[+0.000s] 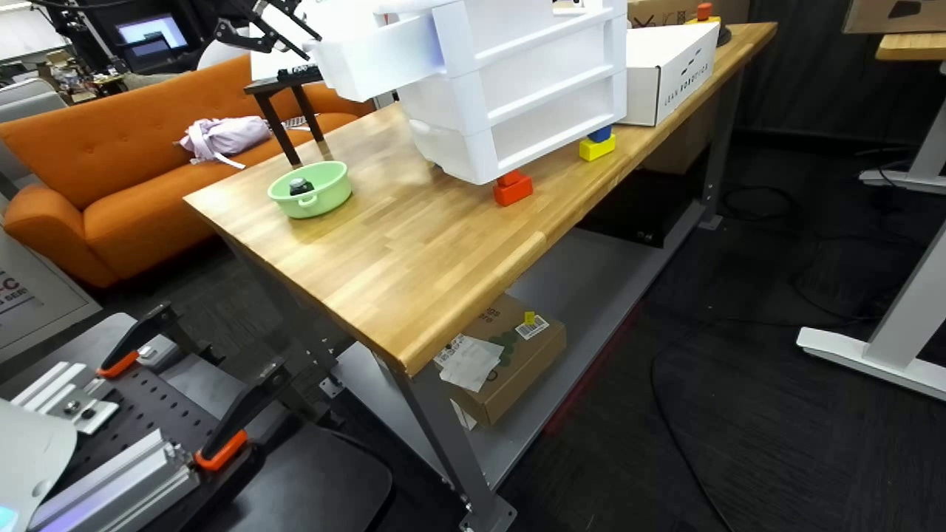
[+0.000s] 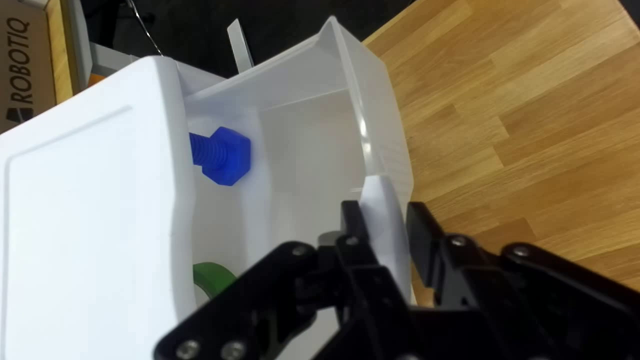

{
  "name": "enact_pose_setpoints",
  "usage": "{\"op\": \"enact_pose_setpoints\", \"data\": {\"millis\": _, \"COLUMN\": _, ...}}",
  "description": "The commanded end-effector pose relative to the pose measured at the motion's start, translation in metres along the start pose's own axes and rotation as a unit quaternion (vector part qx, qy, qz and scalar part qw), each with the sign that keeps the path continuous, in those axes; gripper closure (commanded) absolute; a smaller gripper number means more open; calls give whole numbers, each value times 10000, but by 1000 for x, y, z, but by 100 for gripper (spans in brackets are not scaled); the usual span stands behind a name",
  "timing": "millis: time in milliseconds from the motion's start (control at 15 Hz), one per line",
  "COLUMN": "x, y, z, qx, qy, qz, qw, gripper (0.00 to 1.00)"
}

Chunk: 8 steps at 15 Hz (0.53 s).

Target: Open the top cabinet drawer on the table

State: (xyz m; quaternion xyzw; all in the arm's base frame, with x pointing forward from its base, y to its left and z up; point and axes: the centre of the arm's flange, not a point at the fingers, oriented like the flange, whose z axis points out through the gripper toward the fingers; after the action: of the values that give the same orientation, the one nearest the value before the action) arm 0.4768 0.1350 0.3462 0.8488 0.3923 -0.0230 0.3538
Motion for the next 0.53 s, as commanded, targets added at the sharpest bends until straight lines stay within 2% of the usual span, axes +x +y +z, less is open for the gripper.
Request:
{"op": "enact_pose_setpoints", "data": {"millis": 0, "x": -7, "y": -7, "z": -4, "qx": 92, "qy": 12, "qz": 50, "qw": 9999, "gripper": 88}}
{"op": "enact_pose_setpoints", "data": {"millis": 467, "x": -8, "y": -13, "z": -11, "qx": 61, "qy": 57, "qz": 1, "qw": 10000, "gripper": 89}}
